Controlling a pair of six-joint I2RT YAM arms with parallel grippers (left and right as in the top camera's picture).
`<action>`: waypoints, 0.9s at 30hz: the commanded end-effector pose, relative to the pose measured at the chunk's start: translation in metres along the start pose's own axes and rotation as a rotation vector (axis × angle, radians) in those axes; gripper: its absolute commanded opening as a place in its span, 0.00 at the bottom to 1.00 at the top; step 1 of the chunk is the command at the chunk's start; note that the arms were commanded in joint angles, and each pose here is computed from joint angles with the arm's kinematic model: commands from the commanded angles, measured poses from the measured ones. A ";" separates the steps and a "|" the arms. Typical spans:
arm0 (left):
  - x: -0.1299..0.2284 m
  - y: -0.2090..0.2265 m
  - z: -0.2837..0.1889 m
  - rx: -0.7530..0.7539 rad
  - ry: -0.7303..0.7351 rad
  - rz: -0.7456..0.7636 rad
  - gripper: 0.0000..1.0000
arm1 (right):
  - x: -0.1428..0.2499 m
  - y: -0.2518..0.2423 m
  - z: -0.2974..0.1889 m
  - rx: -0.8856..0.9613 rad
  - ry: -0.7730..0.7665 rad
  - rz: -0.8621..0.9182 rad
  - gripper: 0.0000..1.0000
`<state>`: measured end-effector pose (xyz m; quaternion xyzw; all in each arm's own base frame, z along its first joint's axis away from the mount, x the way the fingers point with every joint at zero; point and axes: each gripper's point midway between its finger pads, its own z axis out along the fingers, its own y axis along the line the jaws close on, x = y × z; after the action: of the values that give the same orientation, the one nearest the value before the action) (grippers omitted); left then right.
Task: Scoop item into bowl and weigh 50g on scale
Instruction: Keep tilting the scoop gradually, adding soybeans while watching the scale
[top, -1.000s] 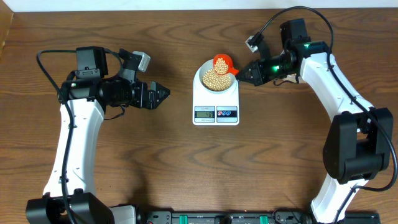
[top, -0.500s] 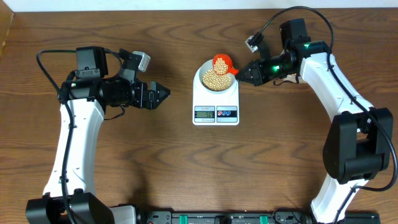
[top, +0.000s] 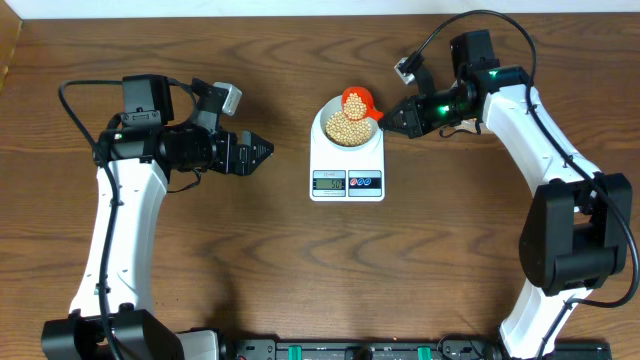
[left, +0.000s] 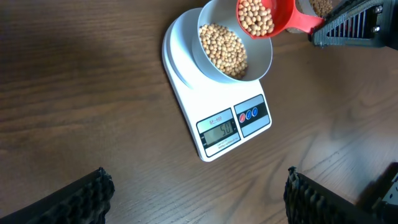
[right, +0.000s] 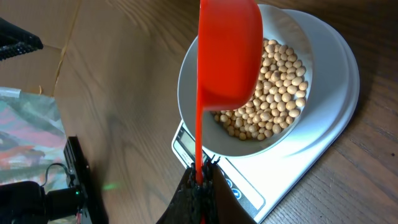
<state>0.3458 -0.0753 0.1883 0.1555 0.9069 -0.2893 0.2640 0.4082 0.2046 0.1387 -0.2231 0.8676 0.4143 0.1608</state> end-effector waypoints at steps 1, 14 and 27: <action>-0.007 -0.005 -0.008 0.002 -0.029 0.035 0.90 | -0.007 0.015 -0.010 -0.029 -0.031 -0.016 0.01; -0.007 -0.005 -0.008 0.002 -0.029 0.035 0.90 | -0.010 0.033 -0.012 -0.137 -0.042 0.064 0.01; -0.007 -0.005 -0.008 0.002 -0.029 0.035 0.90 | -0.028 0.023 -0.025 -0.144 -0.109 0.186 0.01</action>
<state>0.3457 -0.0753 0.1883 0.1554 0.9070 -0.2891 0.2638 0.4158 0.2125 0.1610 -0.1443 0.8511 0.4848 0.1408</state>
